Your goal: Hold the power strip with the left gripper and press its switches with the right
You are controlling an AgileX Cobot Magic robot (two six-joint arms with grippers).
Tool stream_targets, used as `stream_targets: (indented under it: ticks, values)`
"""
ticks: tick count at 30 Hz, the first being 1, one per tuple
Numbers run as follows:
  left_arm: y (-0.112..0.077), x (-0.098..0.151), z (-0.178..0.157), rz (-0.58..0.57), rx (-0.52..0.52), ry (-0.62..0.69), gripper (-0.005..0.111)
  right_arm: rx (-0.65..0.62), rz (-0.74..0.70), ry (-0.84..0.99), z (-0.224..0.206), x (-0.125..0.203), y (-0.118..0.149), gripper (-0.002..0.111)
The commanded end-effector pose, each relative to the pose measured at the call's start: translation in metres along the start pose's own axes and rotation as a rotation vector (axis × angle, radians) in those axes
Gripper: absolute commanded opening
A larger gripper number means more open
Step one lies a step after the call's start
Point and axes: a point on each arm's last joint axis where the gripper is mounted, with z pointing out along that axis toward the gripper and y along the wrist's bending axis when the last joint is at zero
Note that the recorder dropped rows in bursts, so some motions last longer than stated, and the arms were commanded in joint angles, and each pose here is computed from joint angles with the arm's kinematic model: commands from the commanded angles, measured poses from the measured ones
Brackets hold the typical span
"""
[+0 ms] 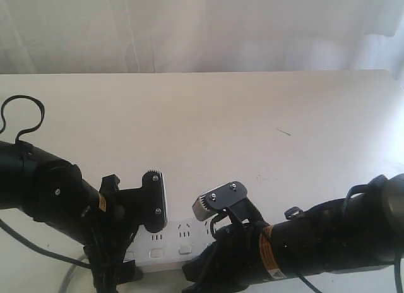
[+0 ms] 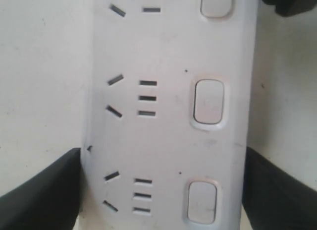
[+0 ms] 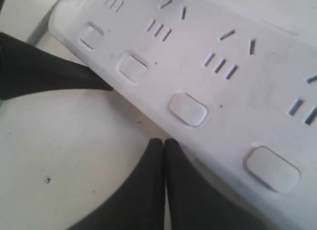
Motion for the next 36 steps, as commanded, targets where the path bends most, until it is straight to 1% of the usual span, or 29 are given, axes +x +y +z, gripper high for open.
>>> stream_targets:
  ticks: [1, 3, 5, 6, 9, 12, 14, 16, 21, 24, 31, 36]
  values:
    - [-0.011, 0.012, 0.016, 0.019, 0.072, 0.084, 0.000, 0.097, 0.023, 0.012, 0.000, 0.004, -0.010, 0.000]
    - [-0.011, 0.012, 0.016, 0.019, 0.072, 0.084, 0.000, 0.102, 0.017, 0.002, 0.000, 0.004, -0.011, 0.000]
    - [-0.011, 0.012, 0.016, 0.019, 0.072, 0.084, 0.000, 0.070, 0.008, -0.028, 0.000, 0.001, -0.008, 0.000]
    - [-0.011, 0.012, 0.016, 0.018, 0.073, 0.085, 0.000, 0.044, 0.002, -0.046, 0.000, -0.001, -0.005, 0.000]
    - [-0.011, 0.012, 0.016, 0.018, 0.073, 0.085, 0.000, -0.096, -0.008, -0.143, -0.001, -0.010, 0.007, 0.000]
    - [-0.011, 0.013, 0.016, 0.018, 0.080, 0.090, 0.000, -0.188, -0.022, -0.225, -0.003, -0.017, 0.016, 0.000]
    - [-0.012, 0.013, 0.016, 0.018, 0.086, 0.095, 0.000, -0.170, 0.005, -0.242, -0.003, -0.018, 0.014, 0.000]
    - [-0.012, 0.014, 0.016, 0.018, 0.090, 0.098, 0.000, -0.116, 0.004, -0.221, -0.002, -0.017, 0.009, 0.000]
    - [-0.012, 0.014, 0.016, 0.018, 0.091, 0.100, 0.000, 0.031, 0.003, -0.107, 0.000, -0.006, -0.004, 0.000]
    - [-0.012, 0.013, 0.016, 0.018, 0.086, 0.095, 0.000, 0.045, 0.003, -0.106, 0.000, -0.006, -0.005, 0.000]
    - [-0.012, 0.013, 0.016, 0.018, 0.086, 0.095, 0.000, 0.042, 0.023, -0.207, -0.002, -0.015, -0.005, 0.000]
    - [-0.012, 0.014, 0.016, 0.018, 0.091, 0.100, 0.000, 0.085, 0.027, -0.164, -0.001, -0.011, -0.009, 0.000]
